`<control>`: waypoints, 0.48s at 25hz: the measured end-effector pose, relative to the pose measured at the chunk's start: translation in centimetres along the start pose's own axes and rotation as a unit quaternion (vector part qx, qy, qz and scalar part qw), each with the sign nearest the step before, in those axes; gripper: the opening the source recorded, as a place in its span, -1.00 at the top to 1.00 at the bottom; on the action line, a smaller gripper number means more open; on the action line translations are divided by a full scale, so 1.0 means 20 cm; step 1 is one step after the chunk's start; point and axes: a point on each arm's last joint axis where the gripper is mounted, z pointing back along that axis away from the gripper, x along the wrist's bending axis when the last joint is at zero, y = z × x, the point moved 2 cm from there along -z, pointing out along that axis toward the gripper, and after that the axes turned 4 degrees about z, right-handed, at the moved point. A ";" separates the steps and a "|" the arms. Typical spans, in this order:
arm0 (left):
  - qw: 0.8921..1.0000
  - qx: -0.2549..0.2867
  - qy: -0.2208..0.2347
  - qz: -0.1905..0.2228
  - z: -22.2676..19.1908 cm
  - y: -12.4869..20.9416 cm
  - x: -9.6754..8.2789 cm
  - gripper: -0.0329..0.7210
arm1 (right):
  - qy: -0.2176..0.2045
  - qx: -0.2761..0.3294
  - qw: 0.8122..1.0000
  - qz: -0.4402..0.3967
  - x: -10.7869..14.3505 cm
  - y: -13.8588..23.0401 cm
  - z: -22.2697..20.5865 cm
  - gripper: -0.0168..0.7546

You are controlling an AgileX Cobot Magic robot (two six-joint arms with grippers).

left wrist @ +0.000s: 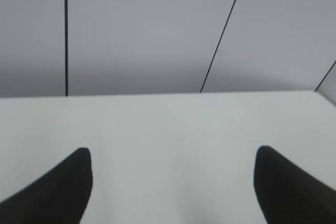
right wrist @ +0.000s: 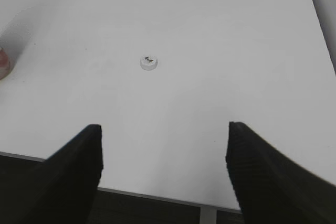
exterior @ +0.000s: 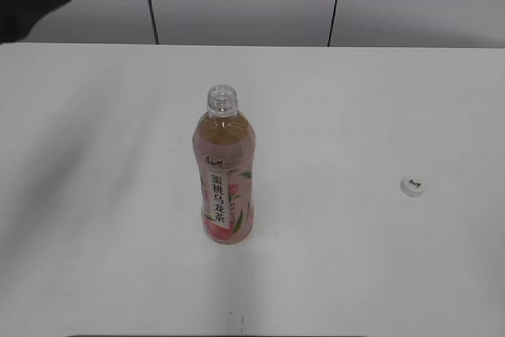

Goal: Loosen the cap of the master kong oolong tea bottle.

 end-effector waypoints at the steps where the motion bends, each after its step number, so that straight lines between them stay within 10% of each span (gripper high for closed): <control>1: 1.000 0.021 -0.010 0.000 0.00 0.02 0.01 -0.59 | 0.000 0.000 1.000 0.000 0.00 0.00 0.00 -0.48; 12: 0.989 0.143 0.023 -0.040 0.30 0.12 -0.06 -0.55 | 0.000 0.000 1.000 0.000 0.00 0.00 0.00 -0.48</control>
